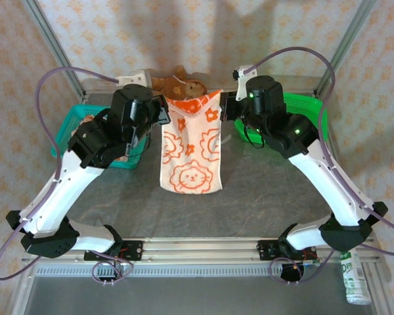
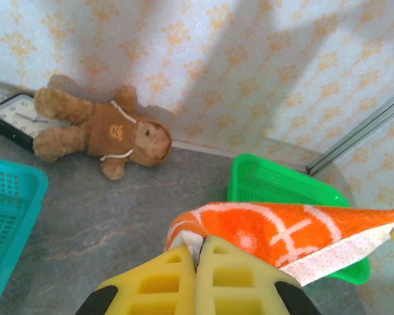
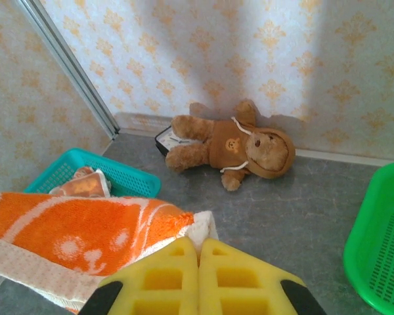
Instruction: Fold and stack the towels
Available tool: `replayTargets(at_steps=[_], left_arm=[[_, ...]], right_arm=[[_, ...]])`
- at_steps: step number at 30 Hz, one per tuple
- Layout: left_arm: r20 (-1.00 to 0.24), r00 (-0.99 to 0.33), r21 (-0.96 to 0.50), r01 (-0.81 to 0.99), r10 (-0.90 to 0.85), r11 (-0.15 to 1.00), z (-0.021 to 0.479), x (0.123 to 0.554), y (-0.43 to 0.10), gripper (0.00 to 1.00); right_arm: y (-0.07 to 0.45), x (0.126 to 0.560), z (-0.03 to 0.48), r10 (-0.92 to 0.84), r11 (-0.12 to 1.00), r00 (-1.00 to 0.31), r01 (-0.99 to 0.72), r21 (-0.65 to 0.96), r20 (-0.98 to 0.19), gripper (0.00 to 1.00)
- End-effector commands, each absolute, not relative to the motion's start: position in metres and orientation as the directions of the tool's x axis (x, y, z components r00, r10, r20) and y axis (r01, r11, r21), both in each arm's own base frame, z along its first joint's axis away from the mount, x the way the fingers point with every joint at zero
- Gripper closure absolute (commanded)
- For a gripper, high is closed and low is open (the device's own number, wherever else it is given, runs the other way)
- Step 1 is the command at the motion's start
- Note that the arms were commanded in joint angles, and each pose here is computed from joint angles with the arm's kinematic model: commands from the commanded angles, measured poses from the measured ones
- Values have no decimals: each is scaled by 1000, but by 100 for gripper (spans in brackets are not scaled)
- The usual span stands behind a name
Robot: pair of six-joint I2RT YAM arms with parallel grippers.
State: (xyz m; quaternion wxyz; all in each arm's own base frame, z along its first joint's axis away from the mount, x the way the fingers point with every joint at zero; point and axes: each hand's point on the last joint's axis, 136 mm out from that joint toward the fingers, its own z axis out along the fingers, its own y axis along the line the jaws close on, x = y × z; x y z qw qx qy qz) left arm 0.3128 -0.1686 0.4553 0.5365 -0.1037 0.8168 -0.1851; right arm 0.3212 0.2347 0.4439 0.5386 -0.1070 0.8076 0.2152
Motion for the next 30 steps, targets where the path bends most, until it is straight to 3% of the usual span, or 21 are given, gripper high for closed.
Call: replayTargets(at_steps=[1, 18, 26, 30], left_arm=[[-852, -324, -452, 55, -412, 890, 490, 301, -153, 100], [-775, -326, -612, 175, -541, 771, 518, 242, -140, 100], [-814, -314, -547, 129, -489, 827, 503, 252, -141, 100], [-824, -350, -493, 58, -445, 868, 485, 283, -138, 100]], right_arm=[[222, 307, 488, 111, 865, -298, -441, 240, -948, 100], [204, 232, 516, 253, 729, -329, -554, 403, -910, 100], [202, 254, 496, 256, 789, -354, -461, 407, -899, 100], [213, 287, 473, 232, 816, -407, -413, 404, -883, 100]])
